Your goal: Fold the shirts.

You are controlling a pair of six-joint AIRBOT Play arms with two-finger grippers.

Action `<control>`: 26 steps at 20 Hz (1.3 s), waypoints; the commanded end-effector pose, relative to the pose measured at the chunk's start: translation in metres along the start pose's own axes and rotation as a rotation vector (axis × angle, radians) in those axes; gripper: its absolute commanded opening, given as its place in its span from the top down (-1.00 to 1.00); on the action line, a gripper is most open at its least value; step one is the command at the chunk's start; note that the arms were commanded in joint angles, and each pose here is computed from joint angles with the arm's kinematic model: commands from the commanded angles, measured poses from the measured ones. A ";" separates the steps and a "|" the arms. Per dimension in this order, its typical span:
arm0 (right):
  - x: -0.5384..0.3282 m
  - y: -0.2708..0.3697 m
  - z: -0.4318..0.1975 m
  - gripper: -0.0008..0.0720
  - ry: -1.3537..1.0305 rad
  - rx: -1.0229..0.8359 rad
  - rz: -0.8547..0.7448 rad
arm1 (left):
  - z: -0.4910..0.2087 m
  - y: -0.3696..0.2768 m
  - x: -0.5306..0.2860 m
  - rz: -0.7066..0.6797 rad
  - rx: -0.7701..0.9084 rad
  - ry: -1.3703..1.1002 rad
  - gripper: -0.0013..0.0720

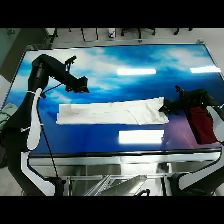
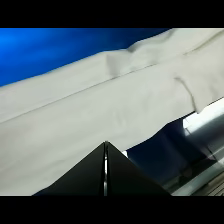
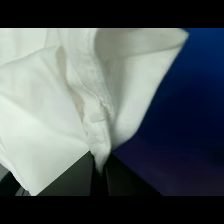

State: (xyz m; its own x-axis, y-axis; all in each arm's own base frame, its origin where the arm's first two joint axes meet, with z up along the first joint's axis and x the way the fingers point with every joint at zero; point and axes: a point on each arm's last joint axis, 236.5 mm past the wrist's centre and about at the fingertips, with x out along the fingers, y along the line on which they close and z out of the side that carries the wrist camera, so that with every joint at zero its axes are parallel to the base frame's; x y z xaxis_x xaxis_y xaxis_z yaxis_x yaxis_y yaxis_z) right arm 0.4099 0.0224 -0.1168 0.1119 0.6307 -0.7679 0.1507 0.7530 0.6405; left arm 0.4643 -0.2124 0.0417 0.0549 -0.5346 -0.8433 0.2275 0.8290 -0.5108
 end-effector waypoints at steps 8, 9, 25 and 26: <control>-0.142 0.163 -0.011 0.93 -0.137 -0.350 0.159 | -0.044 -0.078 0.173 -0.038 0.099 0.061 0.92; -0.152 0.177 -0.016 0.93 -0.152 -0.386 0.154 | -0.054 -0.088 0.191 -0.047 0.114 0.095 0.92; -0.174 0.215 -0.042 0.93 -0.148 -0.397 0.152 | -0.033 -0.137 0.125 -0.094 0.221 0.085 0.92; -0.174 0.216 -0.043 0.93 -0.147 -0.376 0.157 | -0.026 -0.127 0.091 -0.091 0.240 0.063 0.92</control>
State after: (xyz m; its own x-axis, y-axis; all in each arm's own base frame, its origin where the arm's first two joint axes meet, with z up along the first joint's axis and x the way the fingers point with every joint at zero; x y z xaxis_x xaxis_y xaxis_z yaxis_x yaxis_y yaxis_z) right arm 0.3835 0.0814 0.1543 0.2555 0.7251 -0.6395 -0.2773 0.6886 0.6700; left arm 0.4039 -0.4115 -0.0241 -0.0532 -0.5890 -0.8064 0.4254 0.7172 -0.5520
